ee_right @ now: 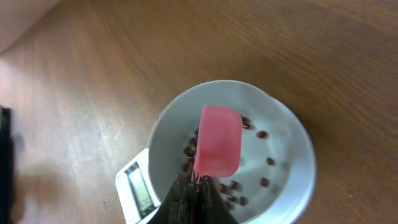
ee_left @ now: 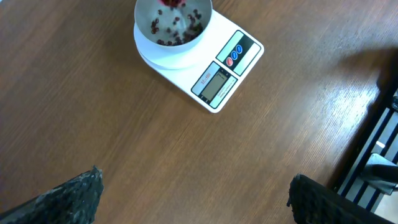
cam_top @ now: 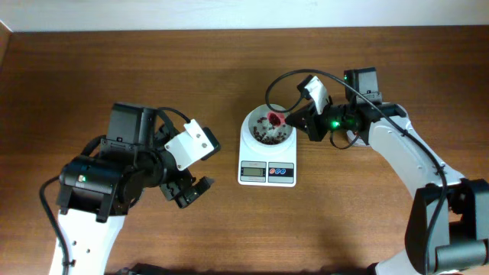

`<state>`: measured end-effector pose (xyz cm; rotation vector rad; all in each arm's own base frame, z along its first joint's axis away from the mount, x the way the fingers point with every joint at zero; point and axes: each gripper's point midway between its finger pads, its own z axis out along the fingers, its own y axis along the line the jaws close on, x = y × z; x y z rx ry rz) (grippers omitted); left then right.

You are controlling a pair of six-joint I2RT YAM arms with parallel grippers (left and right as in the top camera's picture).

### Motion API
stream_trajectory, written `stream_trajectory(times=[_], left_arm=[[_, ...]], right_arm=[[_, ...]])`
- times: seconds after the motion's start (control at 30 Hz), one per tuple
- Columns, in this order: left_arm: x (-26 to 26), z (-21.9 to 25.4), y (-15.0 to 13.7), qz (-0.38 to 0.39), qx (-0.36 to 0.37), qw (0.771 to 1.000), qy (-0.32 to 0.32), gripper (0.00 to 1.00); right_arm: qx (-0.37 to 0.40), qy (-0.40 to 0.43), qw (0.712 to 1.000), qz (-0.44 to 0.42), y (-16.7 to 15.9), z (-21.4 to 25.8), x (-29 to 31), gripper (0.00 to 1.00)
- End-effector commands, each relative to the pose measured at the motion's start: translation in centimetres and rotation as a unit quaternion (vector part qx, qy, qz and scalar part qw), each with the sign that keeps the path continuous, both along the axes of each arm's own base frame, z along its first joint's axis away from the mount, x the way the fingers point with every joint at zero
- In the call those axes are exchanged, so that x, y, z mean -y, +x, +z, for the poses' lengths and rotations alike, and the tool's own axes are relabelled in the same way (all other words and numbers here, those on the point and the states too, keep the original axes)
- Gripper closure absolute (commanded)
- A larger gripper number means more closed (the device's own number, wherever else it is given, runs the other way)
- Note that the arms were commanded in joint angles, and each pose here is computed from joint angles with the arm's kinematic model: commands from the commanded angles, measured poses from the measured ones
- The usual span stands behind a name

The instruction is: Scoop and weigh 50g on scale

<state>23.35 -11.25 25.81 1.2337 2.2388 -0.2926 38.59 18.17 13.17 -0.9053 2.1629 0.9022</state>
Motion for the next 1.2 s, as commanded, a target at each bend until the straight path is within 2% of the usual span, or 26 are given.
stream_trajectory(times=[0.0,0.03,0.07,0.13,0.23,0.3,0.33,0.4,0.43,0.5,0.53,0.57,0.6,0.63,0.67,0.7,0.77,0.8,0.83,0.87,0.93,0.97,1.03,1.07,1.13,1.17], left_arm=[[0.1,0.0,-0.1,-0.009,0.002,1.000,-0.004,0.01],[0.1,0.0,-0.1,-0.009,0.002,1.000,-0.003,0.01],[0.1,0.0,-0.1,-0.009,0.002,1.000,-0.004,0.01],[0.1,0.0,-0.1,-0.009,0.002,1.000,-0.004,0.01],[0.1,0.0,-0.1,-0.009,0.002,1.000,-0.004,0.01],[0.1,0.0,-0.1,-0.009,0.002,1.000,-0.004,0.01],[0.1,0.0,-0.1,-0.009,0.002,1.000,-0.004,0.01],[0.1,-0.1,-0.1,-0.009,0.002,1.000,-0.003,0.01],[0.1,-0.1,-0.1,-0.009,0.002,1.000,-0.004,0.01],[0.1,0.0,-0.1,-0.009,0.002,1.000,-0.004,0.01],[0.1,0.0,-0.1,-0.009,0.002,1.000,-0.004,0.01],[0.1,-0.1,-0.1,-0.009,0.002,1.000,-0.004,0.01],[0.1,0.0,-0.1,-0.009,0.002,1.000,-0.003,0.01],[0.1,0.0,-0.1,-0.009,0.002,1.000,-0.004,0.01],[0.1,0.0,-0.1,-0.009,0.002,1.000,-0.004,0.01],[0.1,0.0,-0.1,-0.009,0.002,1.000,-0.003,0.01],[0.1,0.0,-0.1,-0.009,0.002,1.000,-0.003,0.01],[0.1,0.0,-0.1,-0.009,0.002,1.000,-0.004,0.01],[0.1,0.0,-0.1,-0.009,0.002,1.000,-0.004,0.01],[0.1,0.0,-0.1,-0.009,0.002,1.000,-0.004,0.01],[0.1,0.0,-0.1,-0.009,0.002,1.000,-0.004,0.01],[0.1,0.0,-0.1,-0.009,0.002,1.000,-0.004,0.01],[0.1,0.0,-0.1,-0.009,0.002,1.000,-0.003,0.01],[0.1,0.0,-0.1,-0.009,0.002,1.000,-0.003,0.01],[0.1,-0.1,-0.1,-0.009,0.002,1.000,-0.004,0.01],[0.1,0.0,-0.1,-0.009,0.002,1.000,-0.004,0.01]], right_arm=[[-0.007,0.000,1.000,0.000,-0.2,0.0,0.0,0.96],[-0.002,0.043,0.998,0.039,-1.1,1.2,-1.1,0.96],[0.022,0.039,0.998,0.054,-1.1,1.3,-1.2,0.96],[0.021,-0.028,0.999,-0.006,0.7,-0.4,0.6,0.96],[0.023,0.053,0.997,0.057,-1.2,2.0,-1.5,0.96],[0.035,-0.023,0.999,0.003,0.7,0.1,0.4,0.96],[0.020,-0.020,1.000,-0.008,0.6,0.1,0.4,0.96],[0.018,0.060,0.996,0.058,-1.4,2.3,-1.6,0.96],[0.040,0.056,0.995,0.070,-1.3,2.4,-1.6,0.96],[0.042,-0.035,0.999,-0.007,1.1,0.1,0.8,0.96],[0.020,-0.013,1.000,-0.009,0.5,0.6,0.3,0.96],[0.019,0.041,0.998,0.039,-0.9,2.1,-1.1,0.96],[0.034,0.055,0.996,0.062,-1.3,2.6,-1.5,0.96],[0.050,0.033,0.997,0.055,-0.7,2.2,-1.1,0.96],[0.046,-0.033,0.998,-0.001,0.8,0.5,0.6,0.96],[0.025,-0.032,0.999,-0.017,0.7,0.3,0.8,0.96],[0.027,0.033,0.998,0.049,-1.3,2.0,-1.0,0.96],[0.048,0.011,0.998,0.049,-0.8,1.6,-0.7,0.96],[0.052,-0.047,0.998,0.009,0.5,0.2,0.8,0.96],[0.039,-0.065,0.997,-0.018,0.9,-0.3,1.4,0.96],[0.026,0.017,0.999,0.036,-1.1,1.8,-0.8,0.96],[0.049,0.030,0.997,0.060,-1.2,2.4,-1.3,0.96],[0.056,-0.040,0.998,0.001,0.7,0.8,0.5,0.96],[0.048,-0.036,0.998,-0.002,0.6,1.0,0.4,0.96],[0.042,0.029,0.998,0.047,-1.2,3.0,-1.7,0.96],[0.049,0.026,0.997,0.048,-1.1,3.2,-1.9,0.96]])
